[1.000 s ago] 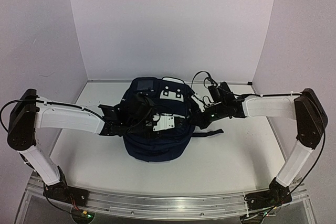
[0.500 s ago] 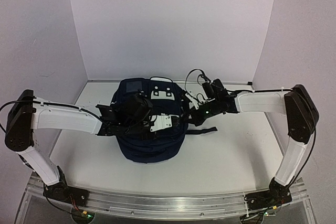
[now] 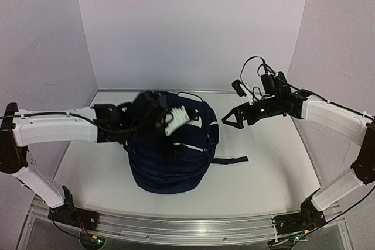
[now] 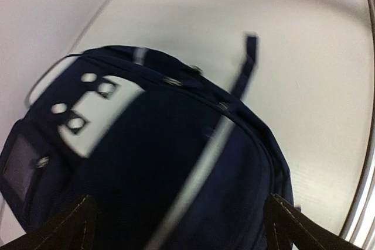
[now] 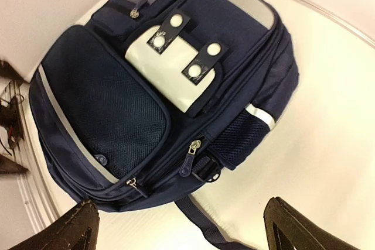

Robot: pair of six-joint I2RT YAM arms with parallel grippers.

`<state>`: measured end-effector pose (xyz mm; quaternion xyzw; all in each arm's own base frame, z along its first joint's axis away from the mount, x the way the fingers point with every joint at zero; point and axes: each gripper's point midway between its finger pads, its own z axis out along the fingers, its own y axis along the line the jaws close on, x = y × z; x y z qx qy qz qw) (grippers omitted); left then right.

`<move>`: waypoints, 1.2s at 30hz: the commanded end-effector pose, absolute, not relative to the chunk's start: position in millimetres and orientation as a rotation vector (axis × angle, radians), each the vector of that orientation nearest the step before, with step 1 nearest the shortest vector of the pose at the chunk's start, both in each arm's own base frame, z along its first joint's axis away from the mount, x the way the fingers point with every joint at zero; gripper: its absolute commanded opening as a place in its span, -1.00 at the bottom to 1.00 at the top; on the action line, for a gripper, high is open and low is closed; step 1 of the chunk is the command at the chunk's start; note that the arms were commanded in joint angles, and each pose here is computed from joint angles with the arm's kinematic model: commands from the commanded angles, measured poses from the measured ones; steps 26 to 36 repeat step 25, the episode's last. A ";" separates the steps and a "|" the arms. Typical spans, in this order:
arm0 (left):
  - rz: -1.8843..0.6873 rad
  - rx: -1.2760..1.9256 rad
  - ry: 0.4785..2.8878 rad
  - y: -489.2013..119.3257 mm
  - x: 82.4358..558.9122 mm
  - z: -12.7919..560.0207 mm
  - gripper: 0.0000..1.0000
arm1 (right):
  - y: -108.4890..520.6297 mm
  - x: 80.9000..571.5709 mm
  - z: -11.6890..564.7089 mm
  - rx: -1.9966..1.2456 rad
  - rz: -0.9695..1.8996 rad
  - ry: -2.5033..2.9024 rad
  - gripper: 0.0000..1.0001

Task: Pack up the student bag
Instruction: Reset both arms

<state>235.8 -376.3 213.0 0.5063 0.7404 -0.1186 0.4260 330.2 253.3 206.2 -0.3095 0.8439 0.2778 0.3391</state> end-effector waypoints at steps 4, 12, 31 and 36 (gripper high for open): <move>-0.466 0.242 2.005 -208.2 360.3 326.8 0.99 | 202.0 379.9 254.9 -0.511 0.728 2.186 0.97; -0.301 -0.174 2.170 -80.1 402.6 267.8 0.99 | 114.7 422.3 204.6 -0.276 0.628 2.305 0.96; -0.231 -0.352 2.313 -58.9 413.9 179.2 0.99 | 67.6 424.4 146.5 -0.224 0.544 2.398 0.97; -0.231 -0.352 2.313 -58.9 413.9 179.2 0.99 | 67.6 424.4 146.5 -0.224 0.544 2.398 0.97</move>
